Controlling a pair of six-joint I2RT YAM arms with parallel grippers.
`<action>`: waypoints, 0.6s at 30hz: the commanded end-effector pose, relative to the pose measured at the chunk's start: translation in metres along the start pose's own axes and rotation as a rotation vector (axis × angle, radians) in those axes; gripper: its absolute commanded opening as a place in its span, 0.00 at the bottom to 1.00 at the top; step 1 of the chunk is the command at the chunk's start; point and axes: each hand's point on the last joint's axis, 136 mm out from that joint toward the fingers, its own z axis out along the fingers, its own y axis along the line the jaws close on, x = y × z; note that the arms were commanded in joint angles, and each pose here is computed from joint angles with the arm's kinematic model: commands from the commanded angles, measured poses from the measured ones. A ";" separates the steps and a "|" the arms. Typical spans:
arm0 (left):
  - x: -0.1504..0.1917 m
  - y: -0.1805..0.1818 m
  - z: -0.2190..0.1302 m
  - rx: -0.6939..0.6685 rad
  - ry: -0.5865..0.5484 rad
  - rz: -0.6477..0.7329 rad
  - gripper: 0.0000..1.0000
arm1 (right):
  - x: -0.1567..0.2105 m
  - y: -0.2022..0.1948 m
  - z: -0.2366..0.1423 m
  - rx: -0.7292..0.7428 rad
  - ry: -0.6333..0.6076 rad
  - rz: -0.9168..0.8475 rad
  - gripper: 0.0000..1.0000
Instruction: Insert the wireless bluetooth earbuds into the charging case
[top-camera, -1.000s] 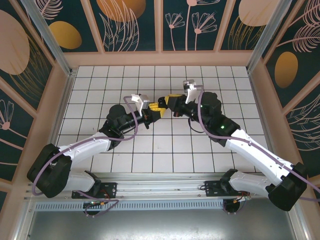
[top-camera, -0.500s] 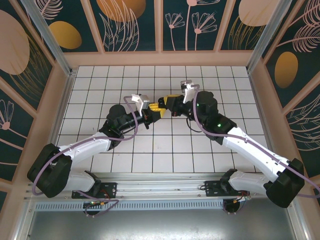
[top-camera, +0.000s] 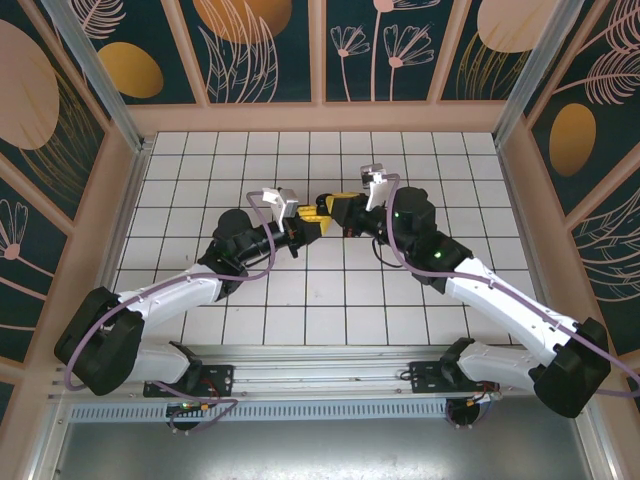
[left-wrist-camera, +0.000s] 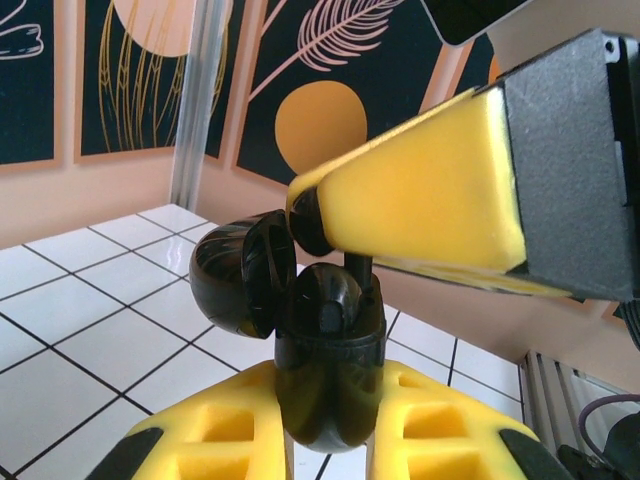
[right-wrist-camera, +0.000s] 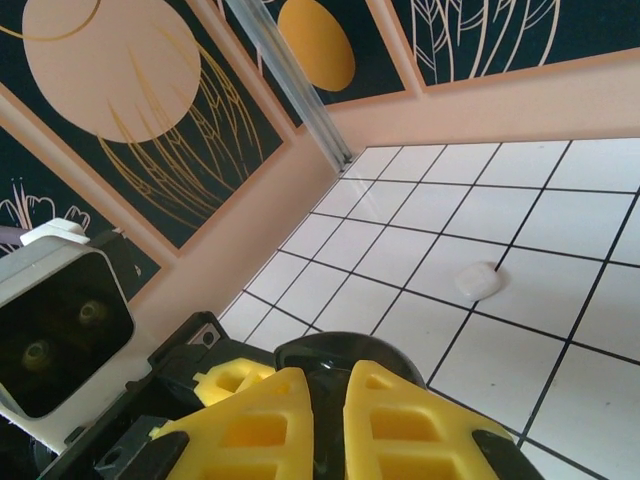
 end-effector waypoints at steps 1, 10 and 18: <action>-0.019 -0.011 0.000 0.044 -0.062 0.030 0.01 | 0.008 0.006 -0.004 -0.031 0.020 -0.020 0.10; -0.020 -0.012 -0.001 0.041 -0.065 0.032 0.01 | 0.018 0.004 -0.003 -0.018 0.083 -0.045 0.14; -0.021 -0.013 -0.003 0.038 -0.069 0.031 0.01 | 0.014 0.005 -0.004 -0.019 0.072 -0.033 0.22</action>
